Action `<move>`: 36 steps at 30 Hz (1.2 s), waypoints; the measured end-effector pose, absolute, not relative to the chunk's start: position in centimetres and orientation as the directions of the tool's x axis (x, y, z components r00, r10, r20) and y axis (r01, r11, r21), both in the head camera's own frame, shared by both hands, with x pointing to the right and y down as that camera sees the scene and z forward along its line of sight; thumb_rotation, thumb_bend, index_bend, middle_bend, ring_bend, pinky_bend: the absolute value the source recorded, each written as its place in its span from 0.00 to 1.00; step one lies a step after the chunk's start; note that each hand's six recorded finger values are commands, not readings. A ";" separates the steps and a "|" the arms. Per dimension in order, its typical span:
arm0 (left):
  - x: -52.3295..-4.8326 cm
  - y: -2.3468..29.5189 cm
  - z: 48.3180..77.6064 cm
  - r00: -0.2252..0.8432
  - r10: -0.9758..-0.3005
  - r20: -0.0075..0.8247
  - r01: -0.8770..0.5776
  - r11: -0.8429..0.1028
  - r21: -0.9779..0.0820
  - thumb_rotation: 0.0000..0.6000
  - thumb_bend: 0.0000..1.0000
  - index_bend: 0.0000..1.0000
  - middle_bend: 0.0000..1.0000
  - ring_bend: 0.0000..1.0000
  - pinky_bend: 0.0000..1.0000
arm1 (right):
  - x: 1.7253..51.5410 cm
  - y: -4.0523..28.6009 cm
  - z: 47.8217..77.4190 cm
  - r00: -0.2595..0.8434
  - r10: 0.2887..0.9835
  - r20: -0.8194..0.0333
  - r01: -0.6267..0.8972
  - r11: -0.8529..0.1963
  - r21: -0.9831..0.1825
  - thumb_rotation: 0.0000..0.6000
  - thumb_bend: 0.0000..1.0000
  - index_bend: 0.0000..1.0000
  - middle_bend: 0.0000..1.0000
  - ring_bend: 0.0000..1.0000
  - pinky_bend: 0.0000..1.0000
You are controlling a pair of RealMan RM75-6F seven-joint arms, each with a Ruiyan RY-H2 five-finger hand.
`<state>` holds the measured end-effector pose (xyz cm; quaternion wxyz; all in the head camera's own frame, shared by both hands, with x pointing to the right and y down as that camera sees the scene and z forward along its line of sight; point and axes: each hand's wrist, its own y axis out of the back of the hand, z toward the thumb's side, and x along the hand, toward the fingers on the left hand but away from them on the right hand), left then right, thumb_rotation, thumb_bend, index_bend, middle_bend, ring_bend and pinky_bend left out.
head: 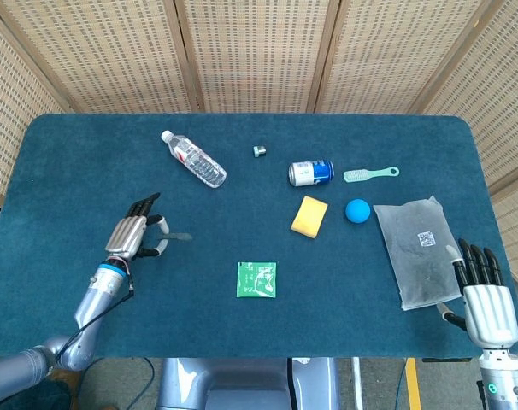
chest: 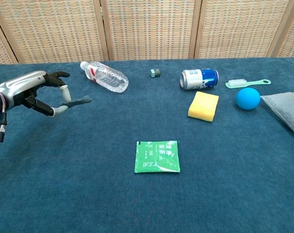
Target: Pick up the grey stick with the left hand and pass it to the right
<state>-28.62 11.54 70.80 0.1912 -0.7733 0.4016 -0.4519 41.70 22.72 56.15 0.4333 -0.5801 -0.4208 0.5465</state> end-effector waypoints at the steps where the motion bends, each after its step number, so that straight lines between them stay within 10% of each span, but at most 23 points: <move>1: -28.1 11.7 70.5 0.283 -0.792 0.540 -0.475 -0.605 -0.639 1.00 0.45 0.79 0.00 0.00 0.00 | 41.7 22.4 56.1 0.057 0.963 -0.262 0.016 -0.263 -0.965 1.00 0.00 0.04 0.00 0.00 0.00; 17: -14.2 12.5 67.6 0.544 -0.690 0.478 -0.746 -0.659 -0.102 1.00 0.45 0.79 0.00 0.00 0.00 | 34.6 16.0 53.6 0.331 0.914 -0.235 0.327 -0.345 -0.880 1.00 0.03 0.38 0.00 0.00 0.00; 36: -6.7 12.1 66.9 0.610 -0.651 0.451 -0.713 -0.700 -0.046 1.00 0.45 0.79 0.00 0.00 0.00 | 23.7 11.6 54.7 0.483 0.825 -0.294 0.325 -0.480 -0.814 1.00 0.36 0.46 0.04 0.00 0.00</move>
